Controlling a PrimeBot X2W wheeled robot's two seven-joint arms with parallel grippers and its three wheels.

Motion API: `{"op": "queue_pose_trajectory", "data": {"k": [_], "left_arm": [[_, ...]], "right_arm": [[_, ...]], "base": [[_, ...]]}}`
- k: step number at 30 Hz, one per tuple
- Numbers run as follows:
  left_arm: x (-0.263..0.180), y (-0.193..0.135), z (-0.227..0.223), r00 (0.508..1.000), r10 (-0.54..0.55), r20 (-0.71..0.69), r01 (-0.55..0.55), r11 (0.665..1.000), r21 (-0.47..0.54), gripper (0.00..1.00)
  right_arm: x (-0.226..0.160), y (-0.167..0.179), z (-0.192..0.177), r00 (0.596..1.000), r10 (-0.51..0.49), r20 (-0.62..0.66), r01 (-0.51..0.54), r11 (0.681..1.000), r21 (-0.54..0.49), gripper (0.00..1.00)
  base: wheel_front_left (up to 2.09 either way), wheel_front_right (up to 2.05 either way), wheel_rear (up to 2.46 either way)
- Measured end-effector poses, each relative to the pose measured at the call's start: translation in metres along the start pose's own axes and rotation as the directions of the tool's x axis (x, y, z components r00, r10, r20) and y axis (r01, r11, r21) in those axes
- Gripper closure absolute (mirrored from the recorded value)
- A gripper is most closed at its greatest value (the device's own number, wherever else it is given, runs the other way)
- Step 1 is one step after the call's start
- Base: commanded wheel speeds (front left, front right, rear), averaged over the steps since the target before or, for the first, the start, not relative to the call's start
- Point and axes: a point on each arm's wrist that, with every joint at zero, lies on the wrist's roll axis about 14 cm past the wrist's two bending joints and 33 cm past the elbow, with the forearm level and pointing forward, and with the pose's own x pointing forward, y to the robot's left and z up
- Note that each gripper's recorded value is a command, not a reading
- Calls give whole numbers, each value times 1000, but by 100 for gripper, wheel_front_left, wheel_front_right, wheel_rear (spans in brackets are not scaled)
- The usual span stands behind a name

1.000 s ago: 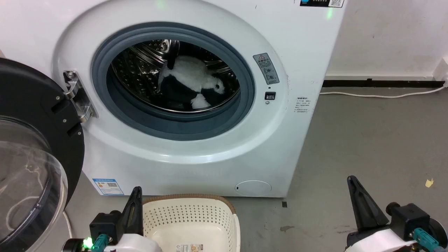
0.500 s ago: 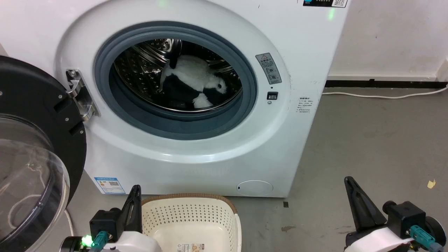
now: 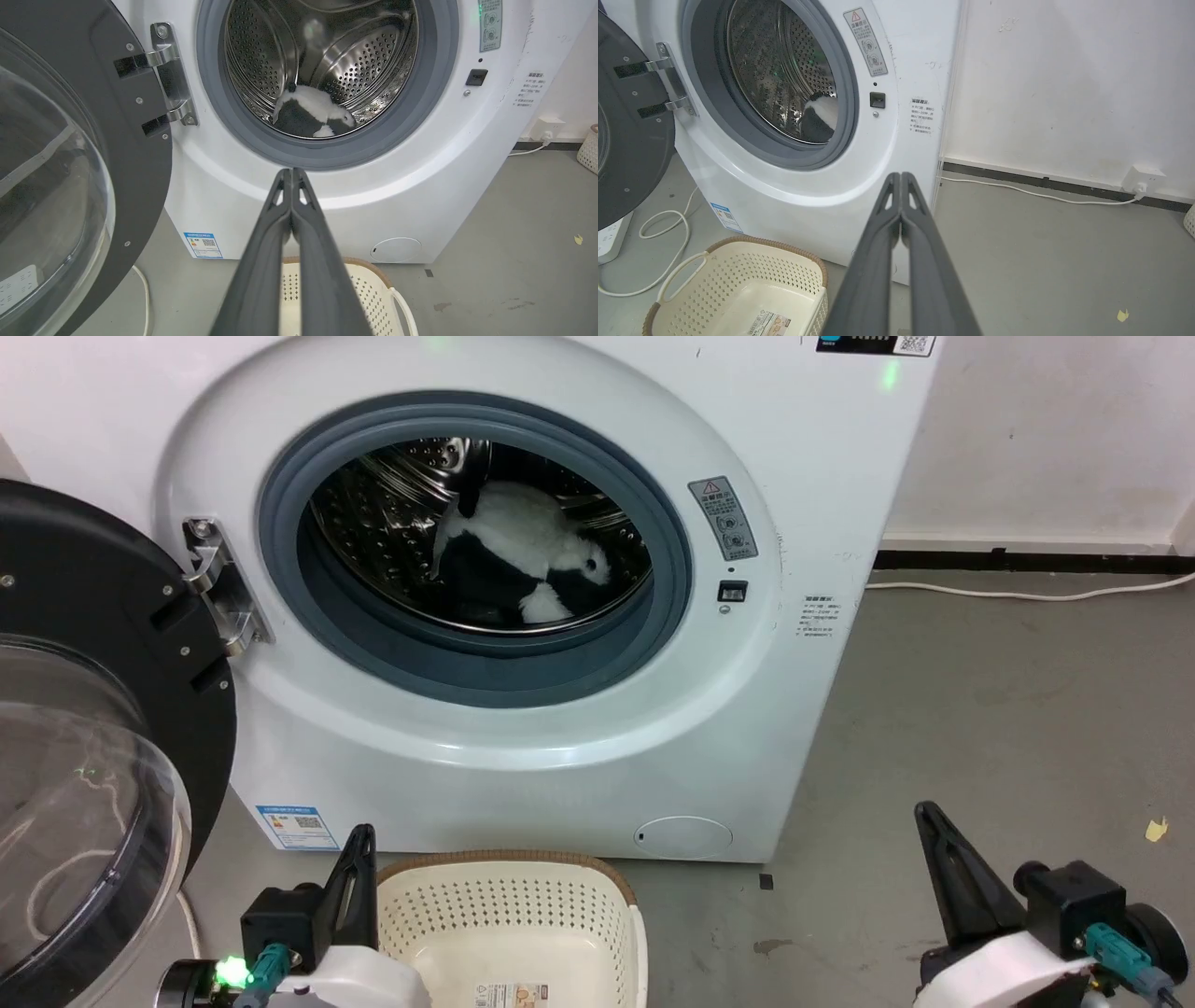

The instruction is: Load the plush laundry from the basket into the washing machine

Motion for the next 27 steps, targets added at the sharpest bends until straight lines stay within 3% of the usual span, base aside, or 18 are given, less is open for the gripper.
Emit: {"op": "queue_pose_trajectory", "data": {"k": [27], "left_arm": [[2,8,8,1000,21,-9,-21,999,42,100]], "right_arm": [[10,5,-3,999,18,-47,-19,999,-30,100]], "base": [[0,0,0]]}}
